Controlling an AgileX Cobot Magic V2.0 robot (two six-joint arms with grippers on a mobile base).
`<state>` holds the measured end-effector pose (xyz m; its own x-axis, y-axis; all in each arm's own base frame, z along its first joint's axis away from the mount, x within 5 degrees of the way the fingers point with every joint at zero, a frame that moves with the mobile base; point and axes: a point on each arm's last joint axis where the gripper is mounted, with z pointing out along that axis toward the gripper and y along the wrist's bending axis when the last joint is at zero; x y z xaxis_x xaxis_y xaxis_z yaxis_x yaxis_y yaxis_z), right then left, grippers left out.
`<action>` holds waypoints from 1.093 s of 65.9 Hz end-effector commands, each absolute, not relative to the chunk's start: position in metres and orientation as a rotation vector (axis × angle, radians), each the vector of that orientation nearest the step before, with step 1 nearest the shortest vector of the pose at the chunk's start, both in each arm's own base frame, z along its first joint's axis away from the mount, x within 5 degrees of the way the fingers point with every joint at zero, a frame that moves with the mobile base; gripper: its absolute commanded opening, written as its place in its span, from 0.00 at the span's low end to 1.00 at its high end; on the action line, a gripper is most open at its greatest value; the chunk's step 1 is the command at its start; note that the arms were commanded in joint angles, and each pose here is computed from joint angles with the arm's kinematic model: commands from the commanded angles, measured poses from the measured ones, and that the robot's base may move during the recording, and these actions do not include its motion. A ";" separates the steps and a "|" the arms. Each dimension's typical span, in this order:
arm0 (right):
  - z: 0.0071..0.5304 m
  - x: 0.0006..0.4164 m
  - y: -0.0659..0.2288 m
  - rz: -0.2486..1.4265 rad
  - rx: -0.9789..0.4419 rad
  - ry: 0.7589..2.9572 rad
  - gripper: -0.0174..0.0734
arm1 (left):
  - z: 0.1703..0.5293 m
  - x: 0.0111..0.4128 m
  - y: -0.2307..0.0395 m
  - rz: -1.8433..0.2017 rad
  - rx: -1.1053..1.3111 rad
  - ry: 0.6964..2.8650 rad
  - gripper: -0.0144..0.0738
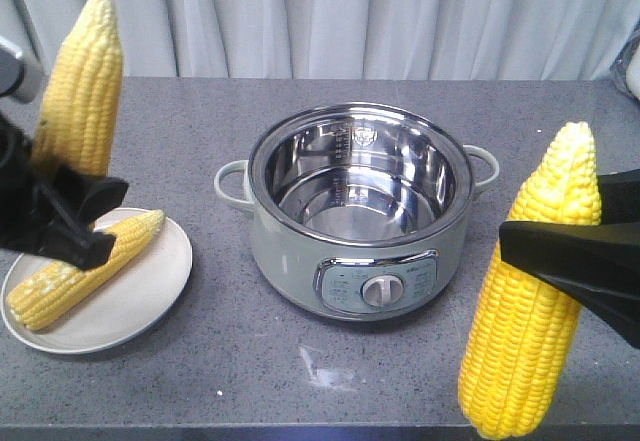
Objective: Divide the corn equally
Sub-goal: 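Grasp the last cob with the left gripper and lift it out, then turn the base away from the pot while holding both cobs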
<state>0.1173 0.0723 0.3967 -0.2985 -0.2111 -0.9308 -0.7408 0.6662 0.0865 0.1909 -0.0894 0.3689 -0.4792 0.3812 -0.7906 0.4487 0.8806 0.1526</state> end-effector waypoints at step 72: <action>0.409 0.116 0.073 0.650 -0.713 1.771 0.42 | 0.352 0.127 -0.057 -0.117 0.567 2.011 0.52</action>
<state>0.1173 0.0723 0.3967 -0.2985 -0.2111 -0.9308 -0.7408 0.6662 0.0865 0.1254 -0.0549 0.3378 -0.4649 0.3707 -0.8040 0.4420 0.8840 0.1520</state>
